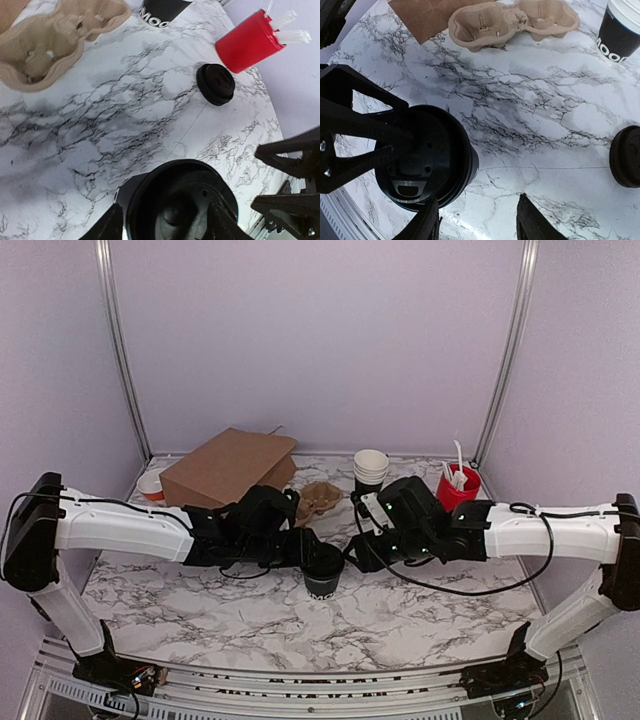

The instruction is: Pack the takeout coffee

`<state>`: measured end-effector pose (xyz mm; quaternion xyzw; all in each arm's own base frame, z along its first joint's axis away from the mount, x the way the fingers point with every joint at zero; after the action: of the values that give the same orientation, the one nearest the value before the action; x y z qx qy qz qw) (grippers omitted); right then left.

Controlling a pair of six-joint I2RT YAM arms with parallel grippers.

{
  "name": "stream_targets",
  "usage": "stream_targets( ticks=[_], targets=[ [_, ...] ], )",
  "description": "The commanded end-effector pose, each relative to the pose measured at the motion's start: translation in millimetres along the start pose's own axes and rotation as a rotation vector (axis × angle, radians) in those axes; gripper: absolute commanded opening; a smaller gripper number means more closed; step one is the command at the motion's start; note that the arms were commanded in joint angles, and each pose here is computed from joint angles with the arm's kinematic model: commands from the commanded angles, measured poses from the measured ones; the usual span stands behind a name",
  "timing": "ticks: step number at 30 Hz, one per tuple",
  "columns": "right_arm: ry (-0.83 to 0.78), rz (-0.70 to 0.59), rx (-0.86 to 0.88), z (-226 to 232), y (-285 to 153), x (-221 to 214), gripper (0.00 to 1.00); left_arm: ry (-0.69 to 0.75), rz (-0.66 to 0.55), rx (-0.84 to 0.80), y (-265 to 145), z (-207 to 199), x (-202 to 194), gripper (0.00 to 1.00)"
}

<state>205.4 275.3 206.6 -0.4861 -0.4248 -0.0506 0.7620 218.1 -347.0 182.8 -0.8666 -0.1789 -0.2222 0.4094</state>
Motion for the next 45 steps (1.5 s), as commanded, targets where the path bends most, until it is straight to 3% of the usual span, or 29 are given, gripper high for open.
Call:
stream_targets(
  ticks=[1, 14, 21, 24, 31, 38, 41, 45],
  targets=[
    [0.020, -0.010, -0.009, 1, -8, -5, 0.47, 0.058, 0.074, 0.089, 11, 17, -13, 0.49],
    [-0.041, -0.140, -0.065, 26, -28, 9, 0.41, 0.052, 0.080, 0.095, 13, 18, -17, 0.47],
    [-0.025, 0.062, -0.010, 24, 48, -58, 0.34, 0.048, 0.087, 0.104, 15, 20, -20, 0.47],
    [0.010, 0.089, -0.034, 19, 50, -69, 0.33, 0.046, 0.091, 0.105, 17, 20, -21, 0.47],
    [-0.008, -0.031, -0.094, 18, 10, -29, 0.34, 0.044, 0.090, 0.095, 17, 18, -21, 0.47],
    [-0.043, -0.223, -0.029, 40, -34, 37, 0.35, 0.043, 0.088, 0.087, 14, 17, -21, 0.47],
    [-0.061, -0.219, -0.021, 44, -23, 36, 0.37, 0.041, 0.086, 0.083, 13, 16, -21, 0.47],
    [-0.108, -0.109, 0.073, 51, 21, 2, 0.38, 0.043, 0.090, 0.085, 14, 16, -22, 0.47]
  ],
)
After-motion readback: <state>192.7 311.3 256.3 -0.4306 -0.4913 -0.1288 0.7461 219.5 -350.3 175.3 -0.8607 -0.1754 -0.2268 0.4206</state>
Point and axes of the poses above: each gripper's point midway between its finger pads, its own y axis out along the fingers, its own z axis along the line the jaws close on, x = y × z, the point moved 8 cm from there along -y, back along the fingers, and after that the axes turned 5 degrees about -y, right-handed, at the moved point
